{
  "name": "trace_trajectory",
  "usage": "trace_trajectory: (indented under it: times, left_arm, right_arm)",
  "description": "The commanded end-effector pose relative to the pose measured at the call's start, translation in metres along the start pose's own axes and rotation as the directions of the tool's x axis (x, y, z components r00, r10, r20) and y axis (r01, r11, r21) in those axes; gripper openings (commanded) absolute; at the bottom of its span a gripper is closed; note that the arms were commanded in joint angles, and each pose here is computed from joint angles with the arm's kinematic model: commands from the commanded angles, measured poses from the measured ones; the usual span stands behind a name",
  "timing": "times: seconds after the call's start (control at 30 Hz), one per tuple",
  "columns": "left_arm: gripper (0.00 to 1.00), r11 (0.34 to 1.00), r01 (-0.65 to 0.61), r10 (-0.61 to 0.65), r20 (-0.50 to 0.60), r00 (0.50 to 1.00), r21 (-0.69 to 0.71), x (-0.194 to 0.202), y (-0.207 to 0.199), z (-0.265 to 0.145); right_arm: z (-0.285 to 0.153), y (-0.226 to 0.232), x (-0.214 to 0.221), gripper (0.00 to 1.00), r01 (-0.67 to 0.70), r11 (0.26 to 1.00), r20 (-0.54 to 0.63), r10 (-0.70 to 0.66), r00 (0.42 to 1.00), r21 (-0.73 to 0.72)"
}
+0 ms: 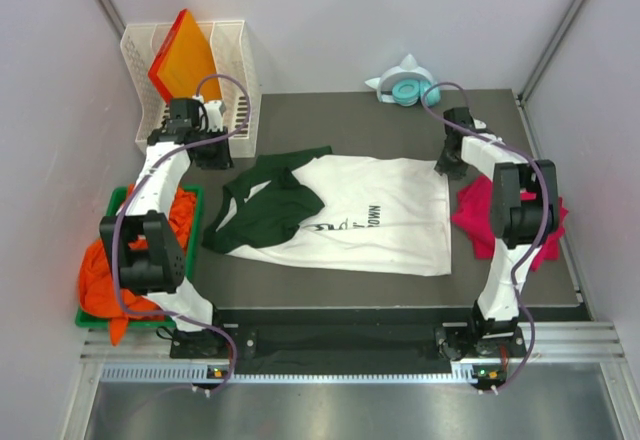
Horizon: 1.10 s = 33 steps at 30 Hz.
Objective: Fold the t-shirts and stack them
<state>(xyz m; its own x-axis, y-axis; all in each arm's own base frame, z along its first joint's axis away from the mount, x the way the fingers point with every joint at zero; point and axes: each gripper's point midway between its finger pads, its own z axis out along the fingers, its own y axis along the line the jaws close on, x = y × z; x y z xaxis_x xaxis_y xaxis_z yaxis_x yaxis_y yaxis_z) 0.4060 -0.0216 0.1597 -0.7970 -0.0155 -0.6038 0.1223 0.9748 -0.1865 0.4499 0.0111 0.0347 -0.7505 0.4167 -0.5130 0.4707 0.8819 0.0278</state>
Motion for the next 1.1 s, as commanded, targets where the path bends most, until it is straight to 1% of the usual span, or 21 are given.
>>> trace_trajectory:
  times: [0.0,0.1,0.23,0.37,0.47,0.5,0.53,0.57,0.63,0.67,0.7,0.73,0.77,0.83,0.87,0.93,0.97,1.07]
  left_arm:
    - [0.27,1.000,-0.011,0.010,0.055,0.998,0.004,-0.026,0.001,-0.001]
    - [0.27,1.000,-0.008,0.007,0.055,0.998,0.020,-0.029,-0.001,0.001]
    - [0.27,0.999,-0.001,-0.001,0.053,0.999,0.032,-0.032,-0.001,0.009]
    - [0.27,0.999,-0.011,0.010,0.034,0.999,0.041,-0.039,-0.005,0.032]
    - [0.27,0.999,-0.040,0.040,0.007,0.999,0.036,-0.042,-0.010,0.051]
    - [0.28,0.999,-0.044,0.044,0.005,0.999,0.030,-0.044,-0.008,0.055]
    - [0.28,0.997,-0.069,0.069,0.014,0.998,0.045,-0.049,-0.021,0.060]
    - [0.29,0.996,-0.073,0.073,0.001,0.997,0.046,-0.047,-0.021,0.069]
    - [0.32,0.994,-0.104,0.103,0.019,0.994,0.038,-0.057,-0.029,0.078]
    - [0.33,0.993,-0.111,0.111,-0.002,0.994,0.042,-0.053,-0.033,0.090]
    - [0.34,0.992,-0.119,0.119,-0.002,0.993,0.048,-0.055,-0.037,0.094]
    - [0.36,0.991,-0.129,0.128,0.008,0.992,0.045,-0.061,-0.040,0.096]
    - [0.39,0.990,-0.137,0.137,-0.012,0.990,0.046,-0.057,-0.044,0.107]
    - [0.44,0.989,-0.143,0.144,-0.007,0.990,0.034,-0.062,-0.046,0.115]
    - [0.46,0.990,-0.140,0.141,-0.021,0.990,0.036,-0.059,-0.046,0.124]
    - [0.48,0.991,-0.127,0.127,-0.017,0.992,0.035,-0.064,-0.047,0.130]
    - [0.48,0.993,-0.118,0.119,-0.043,0.992,0.026,-0.058,-0.043,0.140]
    - [0.50,0.994,-0.113,0.113,-0.060,0.992,0.012,-0.057,-0.039,0.154]
  right_arm:
    - [0.000,0.015,-0.007,0.32,-0.002,0.997,-0.005,0.002,1.000,-0.071]
    - [0.001,0.018,-0.005,0.32,0.001,0.996,-0.015,-0.002,1.000,-0.090]
    - [0.002,0.014,-0.002,0.29,0.007,0.997,-0.014,-0.008,1.000,-0.078]
    - [0.000,0.011,-0.003,0.29,0.010,0.998,-0.007,-0.010,1.000,-0.068]
    - [-0.001,0.011,-0.003,0.21,0.021,0.997,-0.008,-0.021,1.000,-0.068]
    - [-0.002,0.010,-0.004,0.22,0.021,0.998,-0.005,-0.021,1.000,-0.062]
    - [-0.004,0.009,-0.006,0.25,0.023,0.998,-0.001,-0.023,1.000,-0.062]
    - [-0.005,0.009,-0.007,0.34,0.022,0.998,0.005,-0.022,1.000,-0.063]
    - [-0.015,0.010,-0.014,0.40,0.018,0.997,0.042,-0.016,0.999,-0.070]
    - [-0.020,0.011,-0.019,0.44,0.019,0.997,0.059,-0.014,0.998,-0.079]
    - [-0.031,0.013,-0.027,0.45,0.018,0.995,0.092,-0.009,0.996,-0.094]
    - [-0.037,0.014,-0.031,0.47,0.025,0.994,0.108,-0.014,0.994,-0.103]
    - [-0.042,0.016,-0.036,0.47,0.029,0.993,0.124,-0.015,0.992,-0.111]
    - [-0.060,0.023,-0.048,0.47,0.041,0.989,0.159,-0.018,0.987,-0.141]
    - [-0.069,0.026,-0.053,0.47,0.041,0.987,0.173,-0.014,0.985,-0.156]
    - [-0.080,0.032,-0.056,0.47,0.049,0.983,0.179,-0.017,0.984,-0.175]
    - [-0.087,0.035,-0.059,0.47,0.051,0.981,0.193,-0.014,0.981,-0.188]
    - [-0.101,0.045,-0.059,0.47,0.070,0.974,0.211,-0.023,0.977,-0.217]
